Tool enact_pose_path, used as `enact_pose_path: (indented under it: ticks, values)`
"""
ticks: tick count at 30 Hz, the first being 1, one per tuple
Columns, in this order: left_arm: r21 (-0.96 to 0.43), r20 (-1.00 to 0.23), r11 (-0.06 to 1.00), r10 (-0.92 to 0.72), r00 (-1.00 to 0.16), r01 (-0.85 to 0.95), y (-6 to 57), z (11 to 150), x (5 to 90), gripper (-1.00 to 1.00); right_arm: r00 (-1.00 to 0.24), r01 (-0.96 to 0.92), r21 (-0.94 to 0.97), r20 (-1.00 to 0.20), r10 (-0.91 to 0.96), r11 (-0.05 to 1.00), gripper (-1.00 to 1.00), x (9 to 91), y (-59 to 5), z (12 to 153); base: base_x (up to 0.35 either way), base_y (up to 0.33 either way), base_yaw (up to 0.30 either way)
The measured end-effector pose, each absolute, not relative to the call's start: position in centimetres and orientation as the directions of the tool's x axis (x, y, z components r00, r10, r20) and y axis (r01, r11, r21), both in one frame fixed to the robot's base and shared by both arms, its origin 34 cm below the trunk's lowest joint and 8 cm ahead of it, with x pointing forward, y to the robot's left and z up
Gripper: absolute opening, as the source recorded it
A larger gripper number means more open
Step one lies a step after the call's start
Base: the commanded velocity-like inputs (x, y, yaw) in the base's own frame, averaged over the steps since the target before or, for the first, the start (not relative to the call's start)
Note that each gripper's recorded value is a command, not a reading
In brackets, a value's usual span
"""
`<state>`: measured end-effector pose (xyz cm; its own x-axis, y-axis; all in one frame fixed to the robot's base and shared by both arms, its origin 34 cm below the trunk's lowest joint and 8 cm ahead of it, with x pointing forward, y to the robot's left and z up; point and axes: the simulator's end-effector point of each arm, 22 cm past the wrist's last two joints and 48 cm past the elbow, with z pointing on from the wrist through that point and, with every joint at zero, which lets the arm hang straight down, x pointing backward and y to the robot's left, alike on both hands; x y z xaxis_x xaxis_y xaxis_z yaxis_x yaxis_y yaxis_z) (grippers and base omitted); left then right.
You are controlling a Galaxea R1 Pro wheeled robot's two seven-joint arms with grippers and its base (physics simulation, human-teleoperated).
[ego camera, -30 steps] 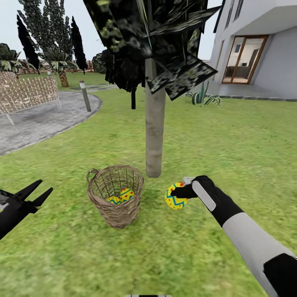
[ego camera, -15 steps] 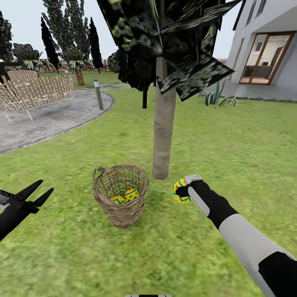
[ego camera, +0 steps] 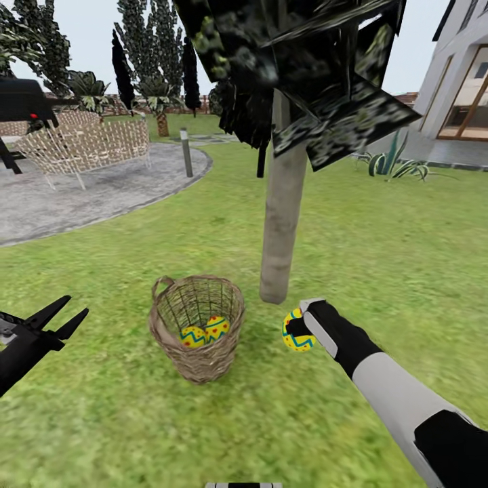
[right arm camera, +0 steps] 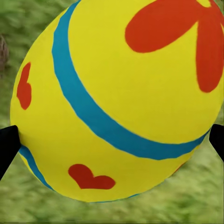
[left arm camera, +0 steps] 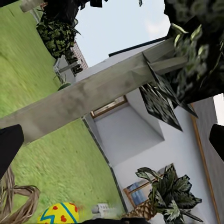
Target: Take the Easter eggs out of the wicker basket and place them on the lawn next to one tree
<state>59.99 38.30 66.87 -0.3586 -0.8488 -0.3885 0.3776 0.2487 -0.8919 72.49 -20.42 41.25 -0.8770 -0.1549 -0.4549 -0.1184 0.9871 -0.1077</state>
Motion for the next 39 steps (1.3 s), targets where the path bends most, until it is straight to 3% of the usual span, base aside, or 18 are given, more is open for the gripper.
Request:
enact_pose_path:
  ticks: [9, 13, 18, 39]
  values:
    - [-0.926, -0.327, 0.216, -0.869, -0.372, 0.310, 39.3, 63.9, 60.3, 1.00, -0.884, -0.110, -0.096, -0.446, -0.142, 0.989, -1.00, 72.3, -20.5, 40.8, 0.260, -0.146, 0.009]
    - [-0.927, -0.325, 0.215, -0.870, -0.371, 0.308, 39.4, 63.9, 60.3, 1.00, -0.883, -0.112, -0.099, -0.447, -0.144, 0.989, -1.00, 72.3, -20.3, 40.7, 0.028, -0.001, 0.000]
    - [-0.926, -0.330, 0.221, -0.869, -0.368, 0.306, 39.6, 63.7, 60.3, 1.00, -0.932, -0.081, -0.126, -0.341, -0.120, 0.989, -1.00, 71.3, -20.4, 37.6, 0.001, 0.000, 0.000]
    - [-0.941, -0.313, 0.228, -0.865, -0.391, 0.249, 39.6, 60.0, 61.2, 1.00, -0.950, -0.077, -0.119, -0.292, -0.109, 0.990, -1.00, 71.5, -19.5, 32.6, 0.000, 0.000, 0.000]
